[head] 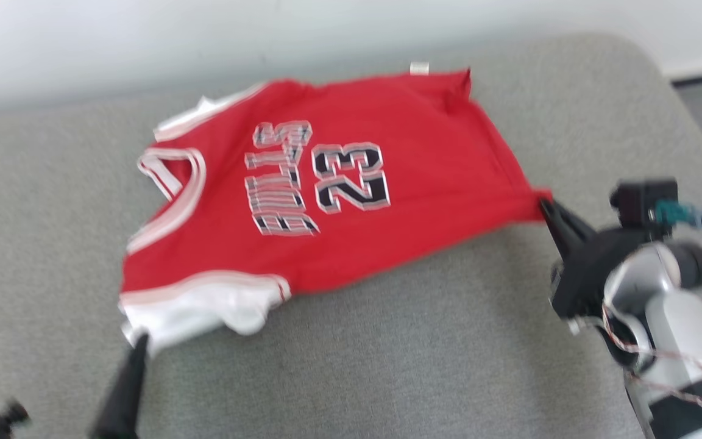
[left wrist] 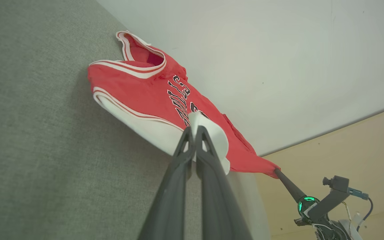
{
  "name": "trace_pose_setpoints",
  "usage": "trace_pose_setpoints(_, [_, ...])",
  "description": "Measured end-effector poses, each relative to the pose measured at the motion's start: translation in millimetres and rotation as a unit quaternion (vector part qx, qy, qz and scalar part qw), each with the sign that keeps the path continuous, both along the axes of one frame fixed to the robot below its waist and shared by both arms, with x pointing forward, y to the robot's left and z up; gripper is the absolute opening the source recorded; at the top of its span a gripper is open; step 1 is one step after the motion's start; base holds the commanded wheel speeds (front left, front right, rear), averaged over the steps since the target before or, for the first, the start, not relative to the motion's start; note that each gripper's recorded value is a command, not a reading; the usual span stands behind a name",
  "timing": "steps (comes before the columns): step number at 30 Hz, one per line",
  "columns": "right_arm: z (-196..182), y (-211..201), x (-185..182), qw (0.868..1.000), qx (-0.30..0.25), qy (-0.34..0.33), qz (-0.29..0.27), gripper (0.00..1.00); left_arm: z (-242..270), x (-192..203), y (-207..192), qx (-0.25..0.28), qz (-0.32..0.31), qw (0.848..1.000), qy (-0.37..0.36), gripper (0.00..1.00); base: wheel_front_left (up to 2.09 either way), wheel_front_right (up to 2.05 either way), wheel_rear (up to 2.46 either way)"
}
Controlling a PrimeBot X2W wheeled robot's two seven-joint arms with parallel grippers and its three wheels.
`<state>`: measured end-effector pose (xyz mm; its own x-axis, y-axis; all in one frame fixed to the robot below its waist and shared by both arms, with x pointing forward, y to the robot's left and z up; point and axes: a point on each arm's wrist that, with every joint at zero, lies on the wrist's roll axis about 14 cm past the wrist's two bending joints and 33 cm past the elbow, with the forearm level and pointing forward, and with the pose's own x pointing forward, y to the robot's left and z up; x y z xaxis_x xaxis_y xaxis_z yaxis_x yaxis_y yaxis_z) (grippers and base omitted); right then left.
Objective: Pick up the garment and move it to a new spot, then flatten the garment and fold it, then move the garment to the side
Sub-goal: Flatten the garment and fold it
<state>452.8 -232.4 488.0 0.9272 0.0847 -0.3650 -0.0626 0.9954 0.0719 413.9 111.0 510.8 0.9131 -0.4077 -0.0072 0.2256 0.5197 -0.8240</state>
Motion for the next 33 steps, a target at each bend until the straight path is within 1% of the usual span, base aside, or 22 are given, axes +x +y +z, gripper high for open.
trace_pose_setpoints(7, [-13.2,-17.4,-51.8,0.999,0.02,0.024,-0.044,0.0,-22.4,-66.1,-12.9,-0.02,-0.037,0.997,0.068,0.0,0.0,0.0,0.0])
trace_pose_setpoints(11, [-21.3,-21.2,-74.4,0.997,0.035,0.03,-0.066,0.0,-26.4,-87.8,-9.7,-0.032,-0.028,0.996,0.083,0.0,0.0,0.0,0.0])
trace_pose_setpoints(15, [-29.5,-29.7,-92.8,0.995,0.031,0.039,-0.087,0.0,-35.3,-110.2,-10.9,-0.042,-0.032,0.993,0.109,0.0,0.0,0.0,0.0])
trace_pose_setpoints(19, [-30.8,-33.6,-101.3,0.994,0.022,0.04,-0.098,0.0,-43.8,-129.9,-15.3,-0.055,-0.048,0.987,0.14,0.0,0.0,0.0,0.0])
trace_pose_setpoints(26, [-47.8,-42.4,-120.5,0.99,-0.001,0.075,-0.117,0.0,-57.8,-150.7,-21.9,-0.062,-0.074,0.977,0.189,0.0,0.0,0.0,0.0])
trace_pose_setpoints(31, [-54.1,-40.9,-122.4,0.99,-0.007,0.087,-0.115,0.0,-57.4,-141.7,-17.6,-0.057,-0.055,0.981,0.177,0.0,0.0,0.0,0.0])
trace_pose_setpoints(33, [-57.8,-37.8,-122.6,0.989,-0.005,0.092,-0.112,0.0,-52.5,-132.1,-14.7,-0.048,-0.042,0.986,0.154,0.0,0.0,0.0,0.0])
